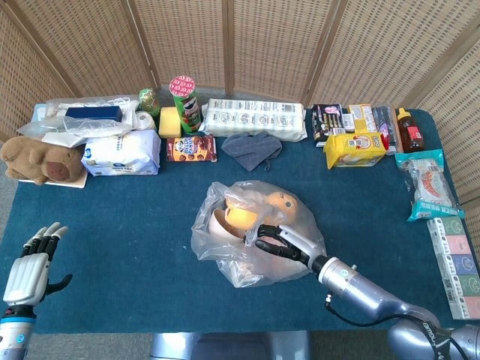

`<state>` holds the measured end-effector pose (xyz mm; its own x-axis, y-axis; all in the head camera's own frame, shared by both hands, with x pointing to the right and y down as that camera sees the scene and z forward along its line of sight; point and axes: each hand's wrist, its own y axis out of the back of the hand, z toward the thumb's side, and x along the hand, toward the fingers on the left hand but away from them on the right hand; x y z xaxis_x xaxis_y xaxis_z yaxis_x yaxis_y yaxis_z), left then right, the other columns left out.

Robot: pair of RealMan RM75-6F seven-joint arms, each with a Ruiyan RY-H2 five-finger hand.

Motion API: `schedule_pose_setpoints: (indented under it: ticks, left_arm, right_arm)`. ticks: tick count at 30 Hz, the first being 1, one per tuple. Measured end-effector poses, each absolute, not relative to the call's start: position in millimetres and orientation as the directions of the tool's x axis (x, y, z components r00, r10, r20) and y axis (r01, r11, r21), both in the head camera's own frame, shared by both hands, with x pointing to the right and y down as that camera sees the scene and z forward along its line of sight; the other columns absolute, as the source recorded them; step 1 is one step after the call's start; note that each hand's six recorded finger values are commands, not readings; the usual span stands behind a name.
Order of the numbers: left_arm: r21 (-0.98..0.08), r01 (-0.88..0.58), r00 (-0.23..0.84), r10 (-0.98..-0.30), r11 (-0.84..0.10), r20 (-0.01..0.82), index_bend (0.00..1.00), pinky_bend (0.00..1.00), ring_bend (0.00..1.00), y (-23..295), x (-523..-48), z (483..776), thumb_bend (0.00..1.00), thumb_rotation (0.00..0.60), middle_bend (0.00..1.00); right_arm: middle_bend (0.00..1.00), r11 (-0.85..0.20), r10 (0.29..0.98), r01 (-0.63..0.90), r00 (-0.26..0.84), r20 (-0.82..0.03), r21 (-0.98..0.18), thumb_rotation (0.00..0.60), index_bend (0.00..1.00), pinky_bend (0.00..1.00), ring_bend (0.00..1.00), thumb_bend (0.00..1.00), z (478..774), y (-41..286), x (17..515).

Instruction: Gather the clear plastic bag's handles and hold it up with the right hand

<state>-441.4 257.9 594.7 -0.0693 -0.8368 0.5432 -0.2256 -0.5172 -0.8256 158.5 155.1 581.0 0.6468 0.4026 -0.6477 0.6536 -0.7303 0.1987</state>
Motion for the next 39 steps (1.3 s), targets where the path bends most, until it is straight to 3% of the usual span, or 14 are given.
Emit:
schedule_pose_setpoints:
  ticks: [6, 16, 21, 27, 30, 35, 39]
  left_arm:
    - [-0.825, -0.223, -0.066, -0.836, -0.519, 0.544, 0.1, 0.09, 0.02, 258, -439, 594, 0.21, 0.6, 0.08]
    - [-0.824, -0.216, -0.066, -0.834, -0.524, 0.548, 0.1, 0.09, 0.02, 257, -438, 594, 0.21, 0.6, 0.08]
    - [-0.821, -0.214, -0.059, -0.832, -0.529, 0.551, 0.1, 0.09, 0.02, 257, -435, 595, 0.21, 0.6, 0.08]
    - [-0.821, -0.21, -0.049, -0.833, -0.531, 0.551, 0.1, 0.09, 0.02, 254, -429, 594, 0.21, 0.6, 0.08]
    - [-0.823, -0.207, -0.047, -0.834, -0.53, 0.549, 0.1, 0.09, 0.02, 253, -428, 593, 0.21, 0.6, 0.08]
    - [-0.83, -0.195, -0.036, -0.842, -0.522, 0.538, 0.1, 0.09, 0.02, 250, -425, 589, 0.21, 0.6, 0.08]
    - [-0.839, -0.176, -0.006, -0.851, -0.516, 0.525, 0.1, 0.09, 0.02, 243, -419, 585, 0.21, 0.6, 0.08]
  right_arm:
    - [0.34, -0.617, 0.384, 0.684, 0.694, -0.609, 0.39, 0.146, 0.28, 0.19, 0.28, 0.04, 564, 152, 144]
    - [0.44, -0.307, 0.416, 0.648, 0.75, -0.514, 0.697, 0.143, 0.34, 0.31, 0.43, 0.04, 533, 141, 131]
    - [0.51, -0.236, 0.453, 0.624, 0.749, -0.484, 0.745, 0.143, 0.38, 0.41, 0.53, 0.05, 525, 135, 136]
    - [0.67, -0.2, 0.496, 0.619, 0.733, -0.466, 0.76, 0.145, 0.5, 0.58, 0.73, 0.06, 521, 128, 147]
    - [0.73, -0.184, 0.518, 0.62, 0.721, -0.461, 0.763, 0.189, 0.56, 0.67, 0.83, 0.07, 520, 124, 154]
    - [0.74, -0.141, 0.555, 0.614, 0.699, -0.451, 0.777, 0.227, 0.59, 0.71, 0.85, 0.11, 519, 117, 167]
    - [0.69, -0.114, 0.585, 0.594, 0.688, -0.43, 0.796, 0.227, 0.59, 0.68, 0.76, 0.14, 515, 112, 175]
